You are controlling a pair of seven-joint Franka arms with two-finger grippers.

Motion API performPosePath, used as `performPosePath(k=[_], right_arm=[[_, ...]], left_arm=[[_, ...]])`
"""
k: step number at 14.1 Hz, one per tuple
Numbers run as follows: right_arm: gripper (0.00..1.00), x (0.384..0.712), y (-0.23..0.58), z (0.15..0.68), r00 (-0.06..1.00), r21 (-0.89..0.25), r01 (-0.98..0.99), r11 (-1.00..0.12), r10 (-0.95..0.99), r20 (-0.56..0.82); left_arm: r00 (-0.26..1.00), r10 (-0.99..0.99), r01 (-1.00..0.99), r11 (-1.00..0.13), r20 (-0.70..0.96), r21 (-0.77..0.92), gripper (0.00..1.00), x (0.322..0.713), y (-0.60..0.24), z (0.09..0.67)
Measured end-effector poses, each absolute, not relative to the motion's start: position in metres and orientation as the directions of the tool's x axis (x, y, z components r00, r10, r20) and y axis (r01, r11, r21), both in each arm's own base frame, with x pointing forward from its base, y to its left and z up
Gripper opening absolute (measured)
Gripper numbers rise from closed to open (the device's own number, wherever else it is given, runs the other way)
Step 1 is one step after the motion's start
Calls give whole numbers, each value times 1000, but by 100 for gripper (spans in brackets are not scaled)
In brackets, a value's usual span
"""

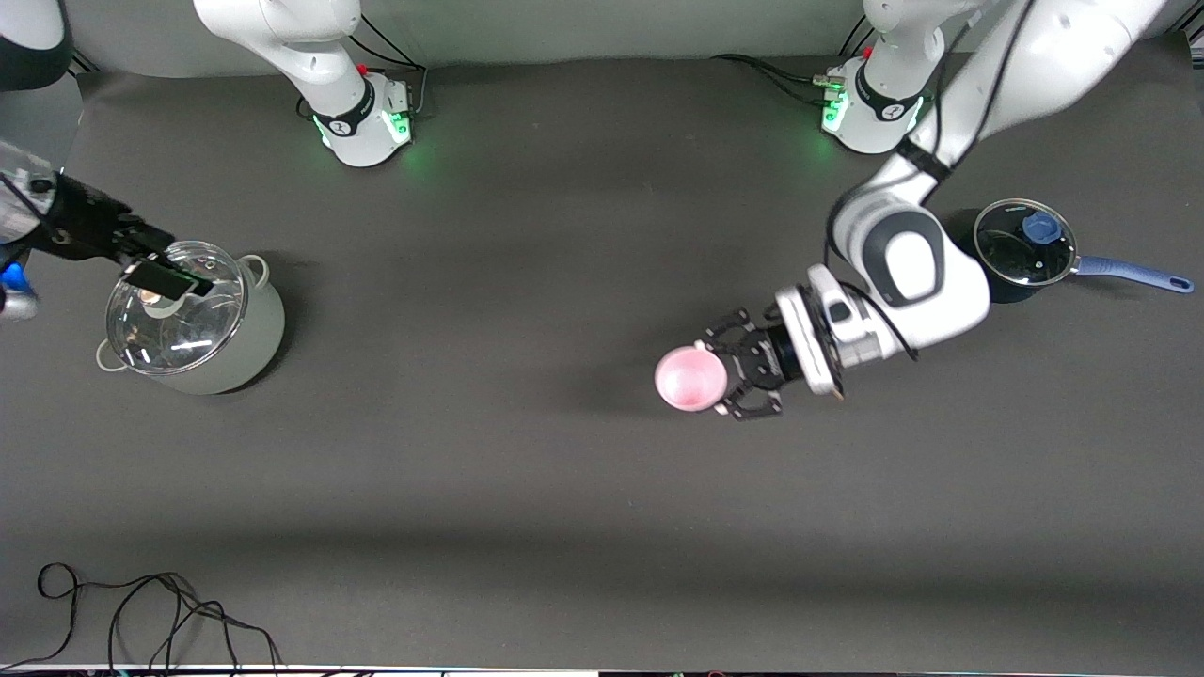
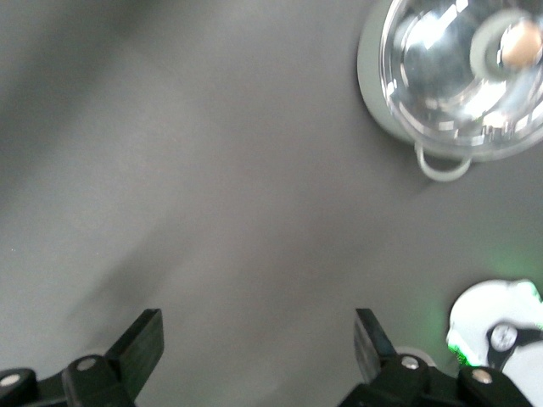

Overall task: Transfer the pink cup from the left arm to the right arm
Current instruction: 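Carry the pink cup with the left gripper toward the table middle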

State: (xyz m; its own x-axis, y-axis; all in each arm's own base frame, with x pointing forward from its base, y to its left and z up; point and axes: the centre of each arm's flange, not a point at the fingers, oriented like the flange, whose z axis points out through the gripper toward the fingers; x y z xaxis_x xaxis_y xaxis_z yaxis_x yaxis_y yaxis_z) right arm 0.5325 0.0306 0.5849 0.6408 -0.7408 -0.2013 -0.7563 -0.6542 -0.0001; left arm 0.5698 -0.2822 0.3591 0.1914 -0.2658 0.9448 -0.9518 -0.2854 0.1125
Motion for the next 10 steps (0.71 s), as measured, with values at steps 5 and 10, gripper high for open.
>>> performPosePath(k=[5, 10], right_arm=[[100, 515, 160, 602, 547, 32, -826, -562, -815, -189], [100, 501, 242, 641, 471, -18, -877, -480, -852, -228]], left_arm=[[128, -337, -959, -281, 933, 31, 64, 496, -370, 433], [108, -359, -960, -281, 927, 2, 64, 459, -404, 450]])
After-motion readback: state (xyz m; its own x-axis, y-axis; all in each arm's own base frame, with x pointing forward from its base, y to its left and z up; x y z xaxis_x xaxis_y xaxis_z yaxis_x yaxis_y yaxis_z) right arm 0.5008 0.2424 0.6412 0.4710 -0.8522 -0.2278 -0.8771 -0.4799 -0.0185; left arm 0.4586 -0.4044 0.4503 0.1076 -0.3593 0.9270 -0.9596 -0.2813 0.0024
